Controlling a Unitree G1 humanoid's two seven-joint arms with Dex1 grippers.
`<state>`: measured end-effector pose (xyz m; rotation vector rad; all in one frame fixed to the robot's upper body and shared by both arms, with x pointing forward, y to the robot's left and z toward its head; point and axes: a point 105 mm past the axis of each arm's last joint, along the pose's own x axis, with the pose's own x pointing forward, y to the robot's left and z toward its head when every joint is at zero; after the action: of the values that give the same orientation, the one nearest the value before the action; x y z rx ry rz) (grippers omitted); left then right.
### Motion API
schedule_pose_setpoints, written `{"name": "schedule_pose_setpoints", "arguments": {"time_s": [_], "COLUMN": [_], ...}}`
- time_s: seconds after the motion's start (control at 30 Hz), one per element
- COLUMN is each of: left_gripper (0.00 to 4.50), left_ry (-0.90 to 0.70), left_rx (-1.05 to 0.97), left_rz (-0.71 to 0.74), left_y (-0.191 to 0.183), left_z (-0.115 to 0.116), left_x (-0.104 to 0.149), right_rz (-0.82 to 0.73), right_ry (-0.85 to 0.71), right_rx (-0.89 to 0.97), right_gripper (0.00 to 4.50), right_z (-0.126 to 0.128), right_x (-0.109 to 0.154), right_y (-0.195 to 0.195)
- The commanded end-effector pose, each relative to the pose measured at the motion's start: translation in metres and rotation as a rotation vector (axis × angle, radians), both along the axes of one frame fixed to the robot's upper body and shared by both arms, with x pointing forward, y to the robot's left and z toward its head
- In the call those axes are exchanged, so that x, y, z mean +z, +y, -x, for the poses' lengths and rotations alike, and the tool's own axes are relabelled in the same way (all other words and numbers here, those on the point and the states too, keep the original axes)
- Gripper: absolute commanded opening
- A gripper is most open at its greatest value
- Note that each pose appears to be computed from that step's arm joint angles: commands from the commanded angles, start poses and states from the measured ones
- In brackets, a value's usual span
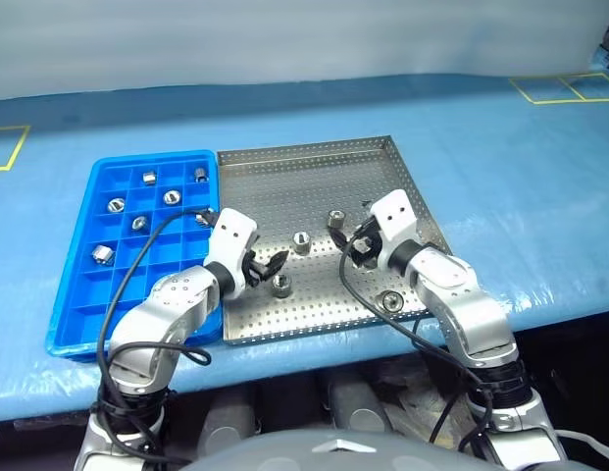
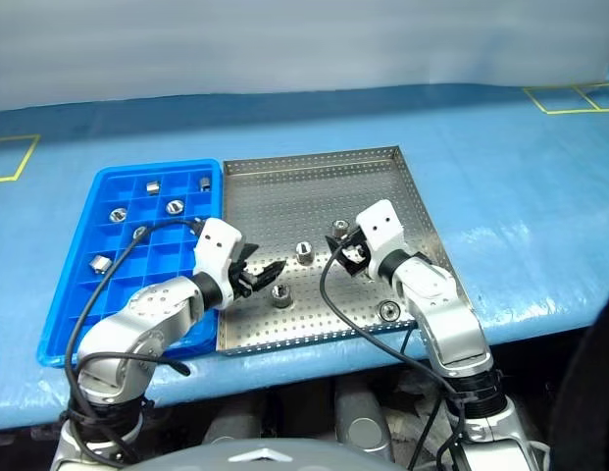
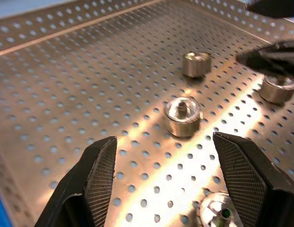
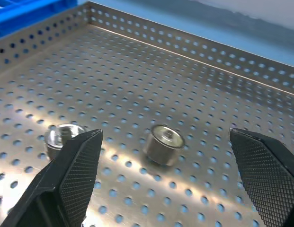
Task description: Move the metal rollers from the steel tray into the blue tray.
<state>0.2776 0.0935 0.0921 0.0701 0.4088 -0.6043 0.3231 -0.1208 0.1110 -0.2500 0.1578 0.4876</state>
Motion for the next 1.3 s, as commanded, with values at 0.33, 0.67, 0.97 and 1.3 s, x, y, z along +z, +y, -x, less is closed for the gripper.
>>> {"name": "schedule_pose_setpoints", "arguments": {"time_s": [0.33, 0.67, 0.97, 1.3], "left_gripper": [3.52, 3.52, 1.69, 1.68], "left_ry": [0.090, 0.179, 0.122, -0.166], "left_rx": [-0.140, -0.080, -0.070, 0.164], "left_rz": [-0.065, -0.220, -0.161, -0.041], "left_y": [-0.015, 0.007, -0.006, 0.008], "left_z": [0.022, 0.024, 0.016, -0.019], "left_x": [-0.021, -0.051, -0.042, 0.013], "right_rz": [0.003, -0.003, -0.005, -0.001], "right_ry": [-0.037, -0.050, -0.058, -0.059], "right_rx": [0.012, 0.001, 0.010, 0.031], "right_gripper": [4.50, 4.50, 4.50, 4.50], "right_z": [0.001, 0.002, 0.001, 0.001], "right_x": [0.009, 0.012, 0.013, 0.013], "right_y": [0.008, 0.006, 0.008, 0.012]}}
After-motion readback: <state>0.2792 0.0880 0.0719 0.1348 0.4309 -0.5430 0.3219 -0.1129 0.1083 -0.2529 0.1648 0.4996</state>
